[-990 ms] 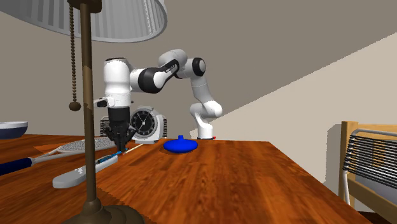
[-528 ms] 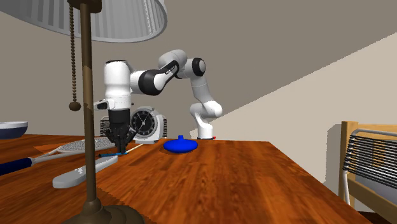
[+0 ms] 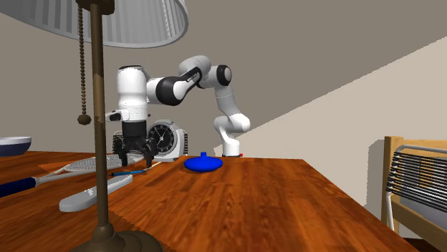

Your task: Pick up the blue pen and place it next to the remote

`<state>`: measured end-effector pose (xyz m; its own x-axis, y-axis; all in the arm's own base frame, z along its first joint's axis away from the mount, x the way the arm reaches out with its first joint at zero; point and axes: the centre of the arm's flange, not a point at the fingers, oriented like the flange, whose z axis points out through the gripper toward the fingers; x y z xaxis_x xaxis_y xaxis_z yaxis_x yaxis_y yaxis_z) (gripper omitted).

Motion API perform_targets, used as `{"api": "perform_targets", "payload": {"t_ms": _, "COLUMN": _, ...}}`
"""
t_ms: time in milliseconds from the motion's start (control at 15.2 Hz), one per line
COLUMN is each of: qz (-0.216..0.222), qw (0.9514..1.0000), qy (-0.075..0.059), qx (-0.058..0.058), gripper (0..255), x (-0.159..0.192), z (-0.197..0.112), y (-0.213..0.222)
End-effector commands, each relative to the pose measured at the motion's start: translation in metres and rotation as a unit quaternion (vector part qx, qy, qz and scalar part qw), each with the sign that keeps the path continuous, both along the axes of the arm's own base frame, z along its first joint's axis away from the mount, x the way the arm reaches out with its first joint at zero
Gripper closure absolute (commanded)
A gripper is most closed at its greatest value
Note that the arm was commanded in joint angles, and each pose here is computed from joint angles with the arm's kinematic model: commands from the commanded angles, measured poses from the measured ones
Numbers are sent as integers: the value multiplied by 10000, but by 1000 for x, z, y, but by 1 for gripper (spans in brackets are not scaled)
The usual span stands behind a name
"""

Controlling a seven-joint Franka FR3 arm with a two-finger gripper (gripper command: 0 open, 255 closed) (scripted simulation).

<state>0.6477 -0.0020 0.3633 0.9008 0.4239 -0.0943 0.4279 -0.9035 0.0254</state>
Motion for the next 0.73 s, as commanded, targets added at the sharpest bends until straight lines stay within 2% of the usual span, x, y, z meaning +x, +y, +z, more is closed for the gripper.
{"api": "perform_targets", "payload": {"t_ms": 0, "qz": 0, "qw": 10000, "qy": 0, "qx": 0, "gripper": 0, "x": 2, "z": 20, "y": 1}}
{"api": "perform_targets", "payload": {"t_ms": 132, "qz": 0, "qw": 10000, "qy": 0, "qx": 0, "gripper": 0, "x": 4, "z": 43, "y": 3}}
{"api": "perform_targets", "payload": {"t_ms": 660, "qz": 0, "qw": 10000, "qy": 0, "qx": 0, "gripper": 0, "x": 4, "z": 43, "y": 3}}
